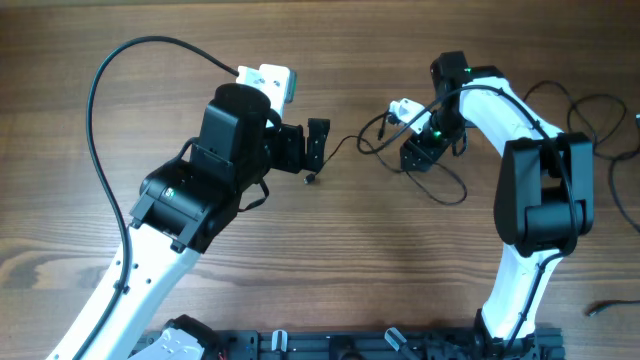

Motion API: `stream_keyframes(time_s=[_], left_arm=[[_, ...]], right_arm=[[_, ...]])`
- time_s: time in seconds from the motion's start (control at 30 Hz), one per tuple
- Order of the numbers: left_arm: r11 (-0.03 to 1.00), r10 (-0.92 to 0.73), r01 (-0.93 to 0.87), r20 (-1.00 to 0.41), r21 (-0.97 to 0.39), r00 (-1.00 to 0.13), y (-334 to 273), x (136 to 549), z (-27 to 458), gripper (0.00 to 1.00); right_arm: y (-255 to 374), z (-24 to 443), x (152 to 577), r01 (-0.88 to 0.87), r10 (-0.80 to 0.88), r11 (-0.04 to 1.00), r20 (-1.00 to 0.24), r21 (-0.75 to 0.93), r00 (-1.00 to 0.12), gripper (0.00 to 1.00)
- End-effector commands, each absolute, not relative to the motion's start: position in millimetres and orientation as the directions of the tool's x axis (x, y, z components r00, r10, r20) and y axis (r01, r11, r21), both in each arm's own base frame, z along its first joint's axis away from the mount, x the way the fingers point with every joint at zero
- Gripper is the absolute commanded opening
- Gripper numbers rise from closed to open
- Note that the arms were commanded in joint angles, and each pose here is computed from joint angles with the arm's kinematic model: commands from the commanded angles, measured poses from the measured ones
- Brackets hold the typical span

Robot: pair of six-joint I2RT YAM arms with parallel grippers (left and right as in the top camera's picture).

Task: Untangle cables

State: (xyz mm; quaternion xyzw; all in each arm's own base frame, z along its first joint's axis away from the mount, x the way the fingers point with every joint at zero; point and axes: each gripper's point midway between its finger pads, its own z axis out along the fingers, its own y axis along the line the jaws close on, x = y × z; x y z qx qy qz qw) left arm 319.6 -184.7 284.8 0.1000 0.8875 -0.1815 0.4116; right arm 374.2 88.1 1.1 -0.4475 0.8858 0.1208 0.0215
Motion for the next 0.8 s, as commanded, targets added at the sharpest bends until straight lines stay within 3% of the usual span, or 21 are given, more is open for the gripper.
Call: stream_keyframes(time_s=[0.0, 0.33, 0.4, 0.53, 0.77], left_arm=[[0.917, 0.015, 0.315, -0.769, -0.245, -0.639, -184, 321, 287, 1.00], [0.917, 0.015, 0.315, -0.769, -0.244, -0.639, -184, 321, 287, 1.00], [0.917, 0.015, 0.315, -0.769, -0.245, -0.639, -184, 321, 287, 1.00], [0.917, 0.015, 0.315, -0.769, -0.245, -0.639, -184, 321, 287, 1.00], [0.917, 0.015, 0.315, -0.769, -0.245, -0.639, -184, 321, 287, 1.00]], right_arm=[[67, -25, 364, -0.848, -0.855, 0.504, -0.043, 0.162, -0.516, 0.67], [87, -45, 331, -0.868, -0.888, 0.448, -0.006, 0.214, -0.460, 0.63], [92, -45, 330, -0.873, -0.893, 0.439, -0.005, 0.213, -0.450, 0.57], [81, -49, 347, -0.855, -0.862, 0.507, 0.034, 0.109, -0.507, 0.52], [83, -35, 358, -0.890, -0.892, 0.450, -0.015, 0.069, -0.452, 0.49]])
